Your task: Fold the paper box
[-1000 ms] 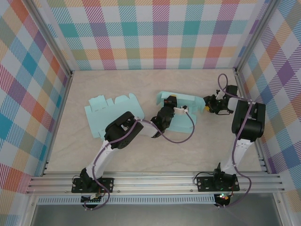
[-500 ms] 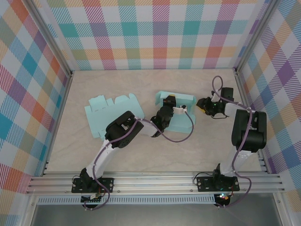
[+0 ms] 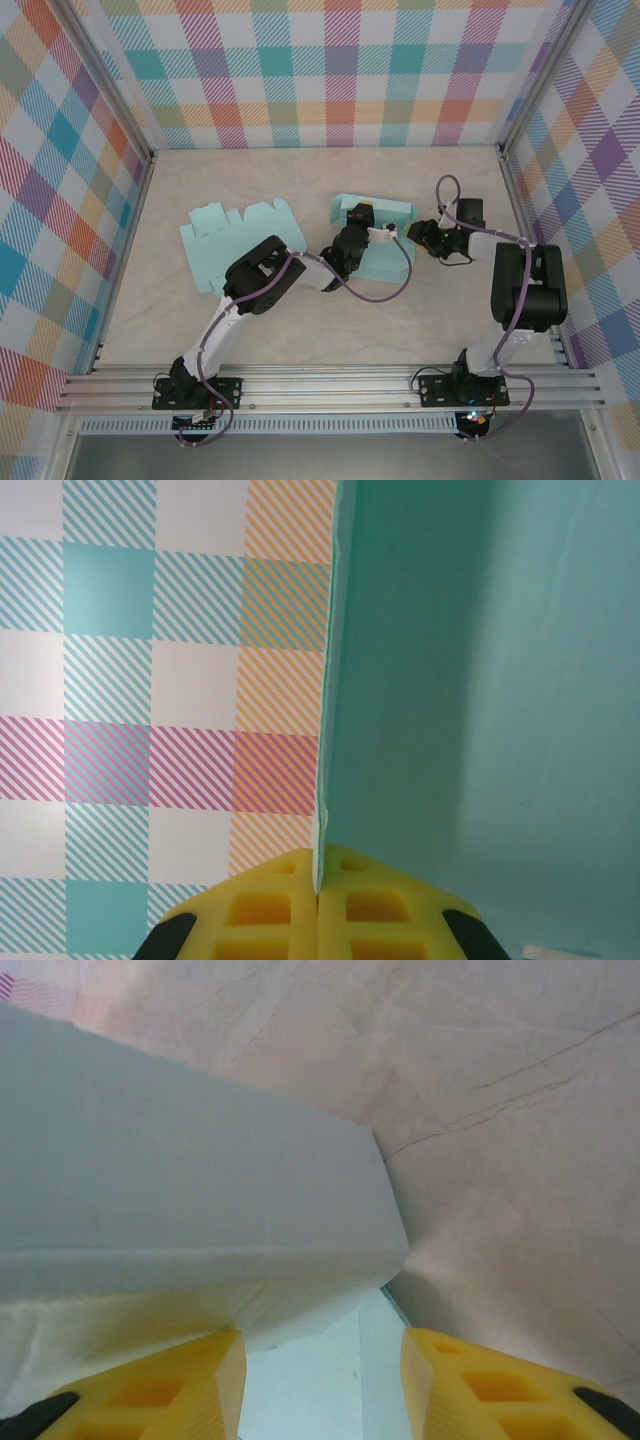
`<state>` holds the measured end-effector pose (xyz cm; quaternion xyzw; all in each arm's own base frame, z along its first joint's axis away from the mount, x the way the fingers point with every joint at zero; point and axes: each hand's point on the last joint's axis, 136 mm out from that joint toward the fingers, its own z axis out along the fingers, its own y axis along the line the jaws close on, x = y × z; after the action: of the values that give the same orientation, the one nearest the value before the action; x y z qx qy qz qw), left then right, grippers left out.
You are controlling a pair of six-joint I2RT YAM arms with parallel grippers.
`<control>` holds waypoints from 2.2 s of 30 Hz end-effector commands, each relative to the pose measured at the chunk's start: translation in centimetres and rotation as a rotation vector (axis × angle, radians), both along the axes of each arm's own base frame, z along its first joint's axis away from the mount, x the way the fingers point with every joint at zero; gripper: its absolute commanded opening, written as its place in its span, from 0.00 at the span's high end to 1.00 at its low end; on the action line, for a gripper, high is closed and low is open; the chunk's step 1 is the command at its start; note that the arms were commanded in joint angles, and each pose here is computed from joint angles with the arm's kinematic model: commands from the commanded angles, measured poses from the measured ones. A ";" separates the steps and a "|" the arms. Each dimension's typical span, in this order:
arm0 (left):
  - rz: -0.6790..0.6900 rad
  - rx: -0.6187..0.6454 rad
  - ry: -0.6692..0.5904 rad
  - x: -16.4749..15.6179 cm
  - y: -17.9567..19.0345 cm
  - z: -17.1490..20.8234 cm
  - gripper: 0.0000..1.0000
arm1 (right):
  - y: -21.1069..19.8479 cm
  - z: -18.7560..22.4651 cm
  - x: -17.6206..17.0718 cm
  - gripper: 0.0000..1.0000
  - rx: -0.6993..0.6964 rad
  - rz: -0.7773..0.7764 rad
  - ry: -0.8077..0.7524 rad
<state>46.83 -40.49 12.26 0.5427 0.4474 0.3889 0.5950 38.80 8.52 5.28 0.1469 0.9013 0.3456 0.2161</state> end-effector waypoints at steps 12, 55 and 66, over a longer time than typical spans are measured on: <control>-0.041 -0.006 0.005 -0.1 -0.2 -0.6 1.00 | -0.5 1.9 3.8 0.54 -0.161 -0.021 -0.167; -0.115 0.022 0.085 -0.7 -1.4 -2.3 1.00 | -0.1 2.6 8.3 0.71 -0.453 -0.142 -0.394; -0.075 -0.108 0.082 0.2 -1.2 0.4 1.00 | 0.5 2.9 8.2 0.96 -0.522 -0.121 -0.416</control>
<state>46.81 -41.54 12.37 0.5444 0.4478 0.3478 0.6182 45.07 8.83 5.82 0.0624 0.9060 0.1102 0.4038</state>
